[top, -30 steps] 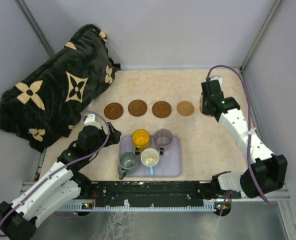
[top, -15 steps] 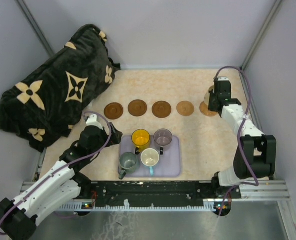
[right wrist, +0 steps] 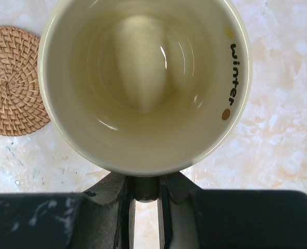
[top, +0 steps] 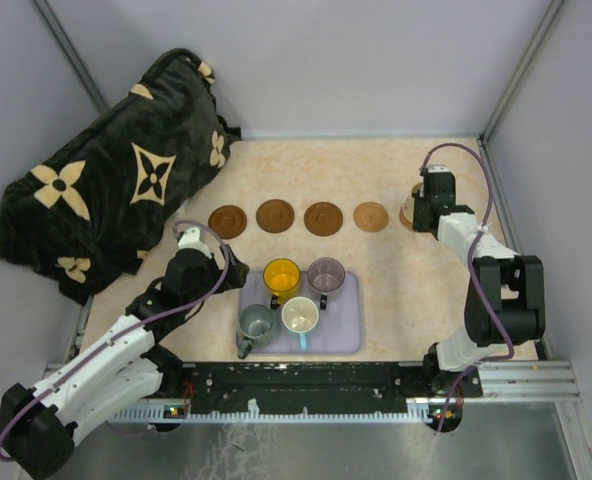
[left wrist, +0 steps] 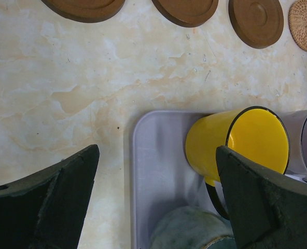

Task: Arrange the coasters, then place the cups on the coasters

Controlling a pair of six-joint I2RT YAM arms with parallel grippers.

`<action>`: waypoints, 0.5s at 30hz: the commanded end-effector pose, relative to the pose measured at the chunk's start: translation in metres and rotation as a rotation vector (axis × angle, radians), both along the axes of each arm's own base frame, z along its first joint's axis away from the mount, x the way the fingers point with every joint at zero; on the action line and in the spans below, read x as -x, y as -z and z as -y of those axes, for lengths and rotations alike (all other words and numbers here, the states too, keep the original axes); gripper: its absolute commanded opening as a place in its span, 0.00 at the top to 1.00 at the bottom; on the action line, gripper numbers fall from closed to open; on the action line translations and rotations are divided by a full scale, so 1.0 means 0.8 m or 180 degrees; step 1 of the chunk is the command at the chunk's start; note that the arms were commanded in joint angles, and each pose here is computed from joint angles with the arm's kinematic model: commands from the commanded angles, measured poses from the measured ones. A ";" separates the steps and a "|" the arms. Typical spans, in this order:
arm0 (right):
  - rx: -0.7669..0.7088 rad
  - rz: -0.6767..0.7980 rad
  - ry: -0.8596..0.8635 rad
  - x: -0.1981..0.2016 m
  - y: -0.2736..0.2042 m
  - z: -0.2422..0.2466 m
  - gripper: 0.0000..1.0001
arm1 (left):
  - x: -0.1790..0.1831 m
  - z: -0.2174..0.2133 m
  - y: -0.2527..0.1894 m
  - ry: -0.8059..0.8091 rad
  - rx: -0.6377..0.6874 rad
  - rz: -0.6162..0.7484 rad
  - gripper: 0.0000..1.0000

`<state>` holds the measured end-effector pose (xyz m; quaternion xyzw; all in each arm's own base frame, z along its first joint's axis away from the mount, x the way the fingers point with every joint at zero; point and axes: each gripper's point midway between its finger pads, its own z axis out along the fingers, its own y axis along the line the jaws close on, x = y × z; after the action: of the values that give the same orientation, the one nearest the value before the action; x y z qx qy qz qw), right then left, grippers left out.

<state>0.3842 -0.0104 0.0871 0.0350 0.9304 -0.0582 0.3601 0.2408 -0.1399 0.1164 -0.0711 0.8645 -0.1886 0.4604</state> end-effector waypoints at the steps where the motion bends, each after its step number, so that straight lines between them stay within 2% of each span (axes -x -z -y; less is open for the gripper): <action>1: 0.0127 0.0547 0.0056 -0.051 -0.050 0.013 1.00 | -0.004 0.008 -0.009 0.0036 0.0093 0.0085 0.00; 15: 0.0155 0.0528 0.0160 -0.055 -0.039 0.025 1.00 | -0.005 0.004 -0.007 0.0013 0.0050 0.0087 0.00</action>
<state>0.3868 -0.0214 0.0686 0.0371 0.9360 -0.0772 0.3415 0.2425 -0.1413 0.1187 -0.0712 0.8615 -0.1922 0.4645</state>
